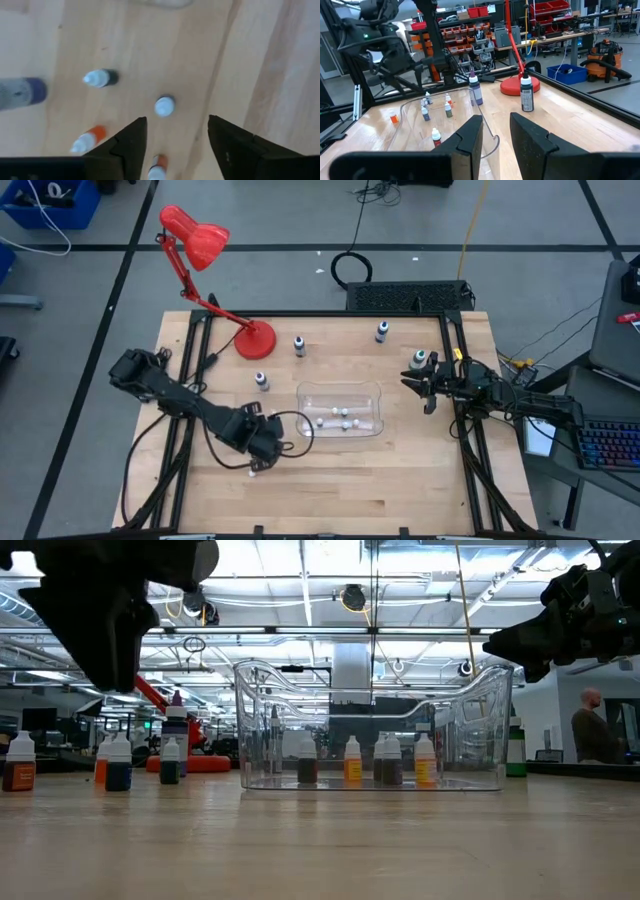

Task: Pick & Place food coloring
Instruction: Put the right small blue food coloring bottle into the transparent bin

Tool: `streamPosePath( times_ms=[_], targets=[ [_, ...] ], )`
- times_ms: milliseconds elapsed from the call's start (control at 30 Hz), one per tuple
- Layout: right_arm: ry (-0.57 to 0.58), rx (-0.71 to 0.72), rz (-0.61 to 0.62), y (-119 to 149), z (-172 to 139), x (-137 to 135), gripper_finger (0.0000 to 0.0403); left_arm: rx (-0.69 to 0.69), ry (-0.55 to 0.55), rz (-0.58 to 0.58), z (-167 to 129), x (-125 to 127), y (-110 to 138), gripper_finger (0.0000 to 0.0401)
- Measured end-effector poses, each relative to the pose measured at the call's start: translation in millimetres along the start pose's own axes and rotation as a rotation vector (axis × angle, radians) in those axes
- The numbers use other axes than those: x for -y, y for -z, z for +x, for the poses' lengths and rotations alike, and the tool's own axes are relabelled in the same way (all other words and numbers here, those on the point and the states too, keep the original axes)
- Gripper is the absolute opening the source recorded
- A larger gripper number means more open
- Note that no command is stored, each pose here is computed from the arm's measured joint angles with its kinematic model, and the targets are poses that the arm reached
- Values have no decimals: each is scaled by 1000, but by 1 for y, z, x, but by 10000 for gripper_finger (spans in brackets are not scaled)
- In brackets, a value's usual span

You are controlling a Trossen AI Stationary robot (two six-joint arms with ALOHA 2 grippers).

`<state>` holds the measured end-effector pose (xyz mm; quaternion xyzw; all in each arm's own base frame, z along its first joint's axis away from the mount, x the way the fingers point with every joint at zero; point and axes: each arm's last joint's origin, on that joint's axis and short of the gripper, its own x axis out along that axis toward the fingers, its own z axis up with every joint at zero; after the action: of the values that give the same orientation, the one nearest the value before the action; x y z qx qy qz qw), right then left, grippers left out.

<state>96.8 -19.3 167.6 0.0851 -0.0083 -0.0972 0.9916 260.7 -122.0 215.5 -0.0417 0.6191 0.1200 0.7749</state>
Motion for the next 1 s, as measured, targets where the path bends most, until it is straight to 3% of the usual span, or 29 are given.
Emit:
streamPosePath(
  times_ms=[600, 1000],
  targets=[
    [0, 0, 0, 0, 0, 0, 89, 24, -5, -78, 46, -9, 19, 230],
    [-1, 0, 0, 0, 0, 0, 89, 14, 21, -26, 49, -12, 18, 230]
  ],
)
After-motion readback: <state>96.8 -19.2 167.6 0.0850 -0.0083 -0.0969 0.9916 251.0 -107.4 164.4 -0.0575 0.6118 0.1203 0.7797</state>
